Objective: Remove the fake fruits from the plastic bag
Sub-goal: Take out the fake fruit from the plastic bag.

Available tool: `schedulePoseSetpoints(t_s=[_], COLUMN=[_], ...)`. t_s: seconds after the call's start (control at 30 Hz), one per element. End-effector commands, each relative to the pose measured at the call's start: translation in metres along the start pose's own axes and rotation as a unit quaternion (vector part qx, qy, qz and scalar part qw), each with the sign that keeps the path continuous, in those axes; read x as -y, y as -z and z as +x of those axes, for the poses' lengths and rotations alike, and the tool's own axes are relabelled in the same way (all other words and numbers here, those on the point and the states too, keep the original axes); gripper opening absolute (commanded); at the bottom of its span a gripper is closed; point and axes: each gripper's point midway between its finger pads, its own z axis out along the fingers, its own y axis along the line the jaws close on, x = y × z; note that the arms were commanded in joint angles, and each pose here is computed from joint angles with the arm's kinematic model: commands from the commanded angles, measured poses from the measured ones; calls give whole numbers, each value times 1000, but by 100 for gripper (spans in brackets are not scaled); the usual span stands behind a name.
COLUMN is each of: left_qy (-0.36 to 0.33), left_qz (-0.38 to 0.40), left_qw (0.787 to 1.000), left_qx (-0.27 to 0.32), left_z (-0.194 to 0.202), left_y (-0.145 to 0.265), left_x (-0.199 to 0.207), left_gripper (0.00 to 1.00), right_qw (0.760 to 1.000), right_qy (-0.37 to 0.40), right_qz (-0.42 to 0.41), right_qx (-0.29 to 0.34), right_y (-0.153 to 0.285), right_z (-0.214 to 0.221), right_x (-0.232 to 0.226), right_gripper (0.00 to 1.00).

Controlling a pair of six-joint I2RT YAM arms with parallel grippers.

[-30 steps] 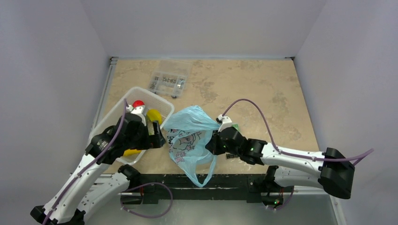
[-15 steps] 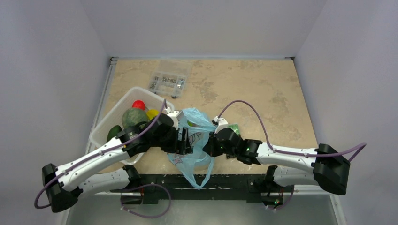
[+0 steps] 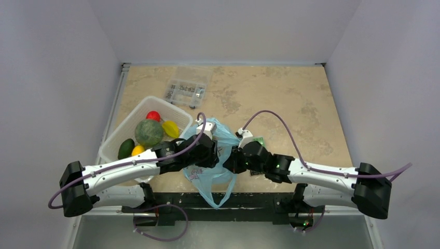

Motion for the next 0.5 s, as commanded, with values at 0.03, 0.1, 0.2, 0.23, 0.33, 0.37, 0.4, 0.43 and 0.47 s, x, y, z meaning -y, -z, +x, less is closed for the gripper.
schedulePoseSetpoints(t_s=[0.03,0.1,0.2,0.23,0.33,0.37,0.4,0.43,0.47], left_qy=[13,10,15,15,10,7,3,-5,-10], left_qz=[-16,-29,-50,-59,-92,-107,-120,-128,-136], left_qw=[996,994,990,989,984,982,980,979,978], left_qx=[86,106,130,138,155,158,158,157,155], left_z=[-27,-31,-39,-43,-52,-55,-58,-60,-62], left_y=[-12,-18,-22,-23,-27,-29,-31,-35,-39], left_x=[-3,-9,-16,-17,-25,-28,-31,-32,-33], left_gripper=[38,36,36,36,39,41,44,46,48], right_qw=[998,998,997,996,996,996,996,997,997], right_qy=[-8,-10,-18,-21,-24,-24,-24,-24,-25], right_qz=[-53,-62,-74,-78,-80,-79,-77,-76,-75], right_qx=[16,17,21,23,25,24,23,21,18], right_y=[10,13,16,17,18,18,18,18,17], right_z=[-14,-15,-16,-17,-15,-15,-13,-12,-10], right_x=[-28,-32,-36,-37,-35,-34,-33,-32,-31], right_gripper=[0,0,0,0,0,0,0,0,0])
